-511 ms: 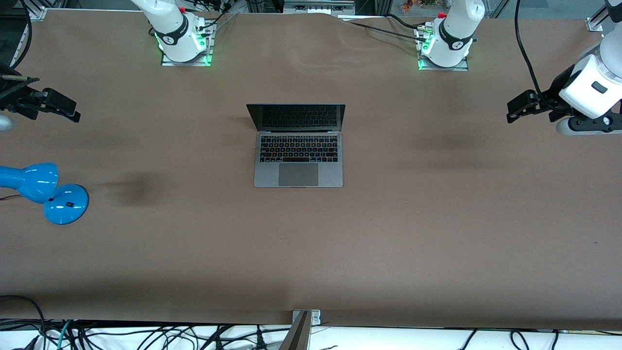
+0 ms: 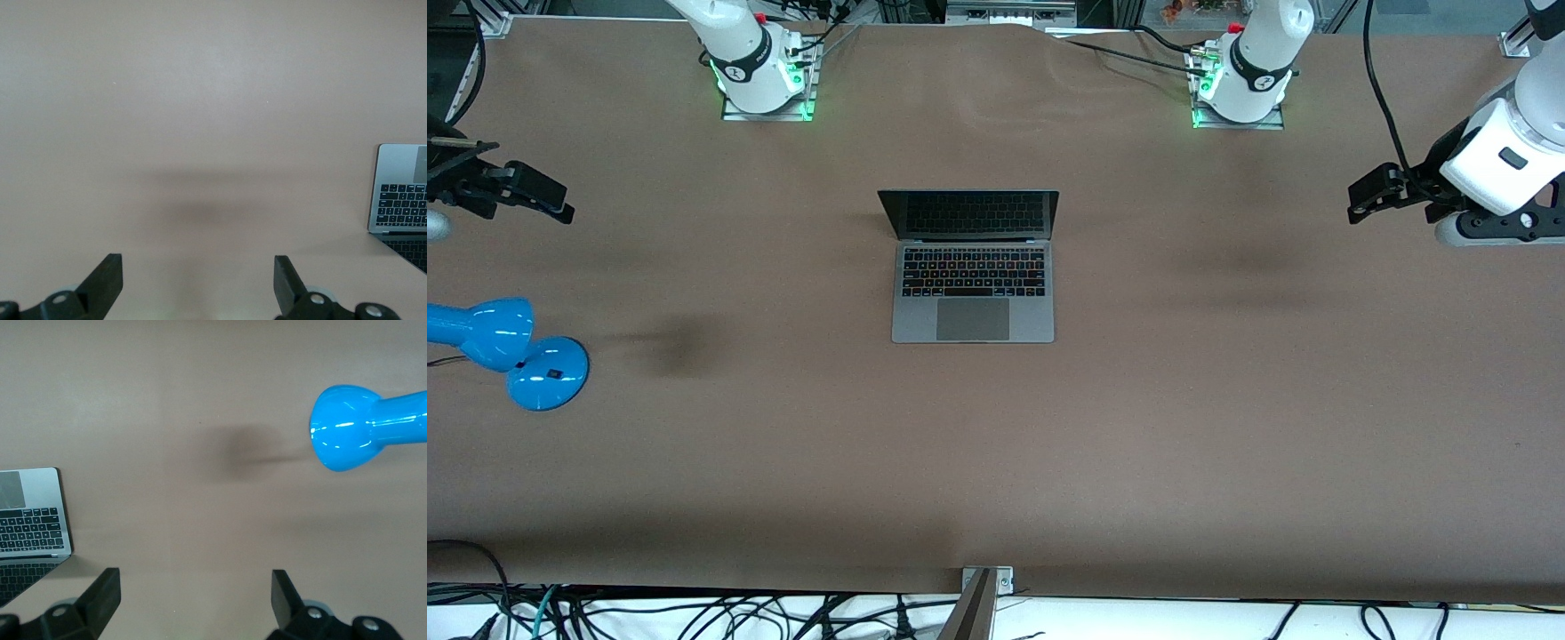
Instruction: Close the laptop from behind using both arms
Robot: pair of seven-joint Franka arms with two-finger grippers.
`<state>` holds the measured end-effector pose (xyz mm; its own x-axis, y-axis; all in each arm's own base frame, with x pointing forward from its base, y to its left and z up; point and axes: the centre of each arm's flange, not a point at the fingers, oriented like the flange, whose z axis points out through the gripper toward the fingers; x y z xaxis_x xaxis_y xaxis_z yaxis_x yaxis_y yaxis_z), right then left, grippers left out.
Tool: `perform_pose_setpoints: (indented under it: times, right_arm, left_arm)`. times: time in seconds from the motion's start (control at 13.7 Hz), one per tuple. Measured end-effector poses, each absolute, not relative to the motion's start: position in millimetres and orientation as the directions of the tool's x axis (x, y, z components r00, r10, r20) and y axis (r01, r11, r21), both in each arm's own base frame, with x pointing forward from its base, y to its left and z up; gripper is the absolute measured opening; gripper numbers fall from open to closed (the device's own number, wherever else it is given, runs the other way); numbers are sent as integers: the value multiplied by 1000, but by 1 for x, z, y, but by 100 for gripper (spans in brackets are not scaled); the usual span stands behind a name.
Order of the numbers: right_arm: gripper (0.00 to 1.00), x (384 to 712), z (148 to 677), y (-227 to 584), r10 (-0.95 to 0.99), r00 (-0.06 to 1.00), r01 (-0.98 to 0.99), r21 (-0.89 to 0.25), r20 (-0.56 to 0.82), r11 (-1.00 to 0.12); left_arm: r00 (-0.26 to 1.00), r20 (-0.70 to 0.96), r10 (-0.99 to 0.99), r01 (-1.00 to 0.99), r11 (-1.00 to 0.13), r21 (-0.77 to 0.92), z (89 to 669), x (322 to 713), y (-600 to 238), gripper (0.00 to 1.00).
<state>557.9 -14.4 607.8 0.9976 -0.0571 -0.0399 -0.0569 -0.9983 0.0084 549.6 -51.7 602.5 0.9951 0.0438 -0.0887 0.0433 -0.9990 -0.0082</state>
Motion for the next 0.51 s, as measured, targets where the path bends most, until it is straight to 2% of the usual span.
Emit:
perform_pose_setpoints:
  times: [0.51]
  right_arm:
    - [100, 558, 608, -14, -57, 998, -57, 8, -40, -998]
  left_arm:
    - [996, -74, 42, 41, -999, -6, 608, 548, -53, 100]
